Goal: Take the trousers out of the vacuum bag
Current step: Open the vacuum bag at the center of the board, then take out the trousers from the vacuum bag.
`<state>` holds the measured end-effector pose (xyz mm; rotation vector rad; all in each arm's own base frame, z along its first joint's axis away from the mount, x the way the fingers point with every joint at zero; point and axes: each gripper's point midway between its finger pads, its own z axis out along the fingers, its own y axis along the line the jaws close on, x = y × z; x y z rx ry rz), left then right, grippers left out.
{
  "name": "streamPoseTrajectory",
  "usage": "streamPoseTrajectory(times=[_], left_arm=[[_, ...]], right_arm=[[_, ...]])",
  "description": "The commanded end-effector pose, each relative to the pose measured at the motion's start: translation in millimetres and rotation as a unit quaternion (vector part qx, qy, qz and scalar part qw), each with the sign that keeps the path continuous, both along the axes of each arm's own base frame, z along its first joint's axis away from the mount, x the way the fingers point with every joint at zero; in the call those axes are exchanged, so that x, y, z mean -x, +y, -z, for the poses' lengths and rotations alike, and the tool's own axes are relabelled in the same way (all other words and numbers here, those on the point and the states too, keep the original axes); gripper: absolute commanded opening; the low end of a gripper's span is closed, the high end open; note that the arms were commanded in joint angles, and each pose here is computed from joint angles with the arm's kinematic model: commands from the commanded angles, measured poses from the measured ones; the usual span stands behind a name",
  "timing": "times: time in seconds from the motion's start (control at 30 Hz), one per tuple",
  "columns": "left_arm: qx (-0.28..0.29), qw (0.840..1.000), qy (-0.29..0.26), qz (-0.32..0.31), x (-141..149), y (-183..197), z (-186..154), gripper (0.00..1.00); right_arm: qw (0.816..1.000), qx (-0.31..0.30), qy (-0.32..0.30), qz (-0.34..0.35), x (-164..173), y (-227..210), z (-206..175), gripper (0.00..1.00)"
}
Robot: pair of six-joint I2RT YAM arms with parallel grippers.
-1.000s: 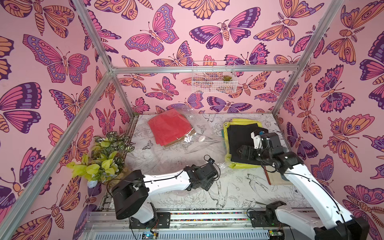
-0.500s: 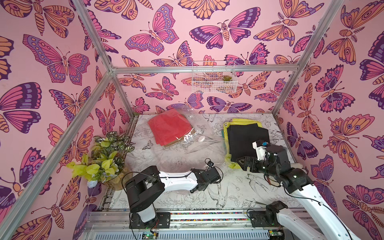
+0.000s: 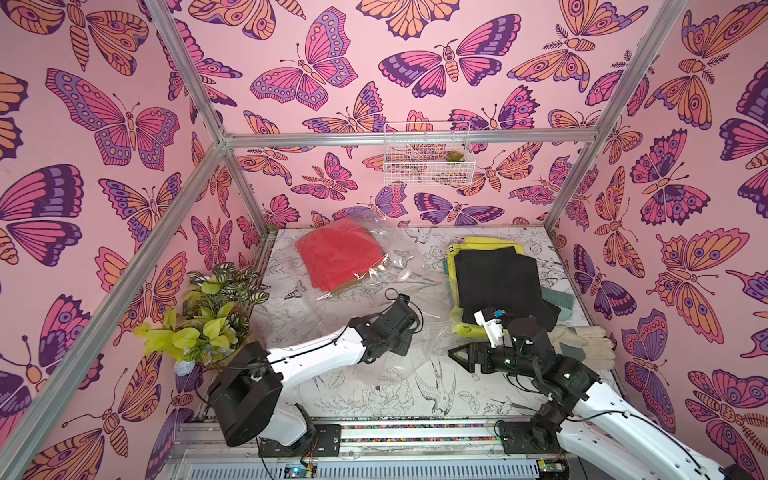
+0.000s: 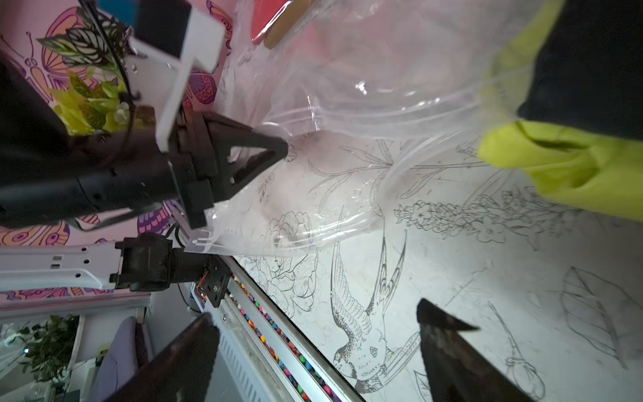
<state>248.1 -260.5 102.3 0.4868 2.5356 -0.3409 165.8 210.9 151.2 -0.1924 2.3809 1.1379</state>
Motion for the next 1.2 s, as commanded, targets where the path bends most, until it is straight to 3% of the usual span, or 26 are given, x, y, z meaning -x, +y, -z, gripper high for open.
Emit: streamPoseTrajectory(times=[0.0,0.13,0.3,0.5,0.73,0.9,1.17], left_arm=[[0.093,0.994,0.046,0.029,7,-16,-23,0.0],[0.156,0.983,0.087,0.037,6,-19,-39,0.0],[0.234,0.962,0.135,0.042,-1,-23,-63,0.0],[0.276,0.949,0.145,0.049,-12,-30,-89,0.0],[0.305,0.941,0.138,0.054,-21,-37,-115,0.0],[0.329,0.933,0.134,0.054,-25,-43,-133,0.0],[0.372,0.917,0.128,0.07,-26,-44,-164,0.0]], right_arm=[[0.998,-0.052,-0.027,-0.006,-5,28,-18,0.83],[0.998,-0.045,-0.039,-0.033,-3,57,-13,0.67],[0.997,-0.024,-0.063,-0.036,-11,91,0,0.61],[0.997,0.018,-0.069,-0.039,-21,130,30,0.52],[0.998,0.024,-0.044,-0.029,-35,164,54,0.42],[0.999,0.033,-0.016,0.005,-49,177,75,0.35],[0.994,-0.008,0.035,0.106,-90,188,85,0.36]])
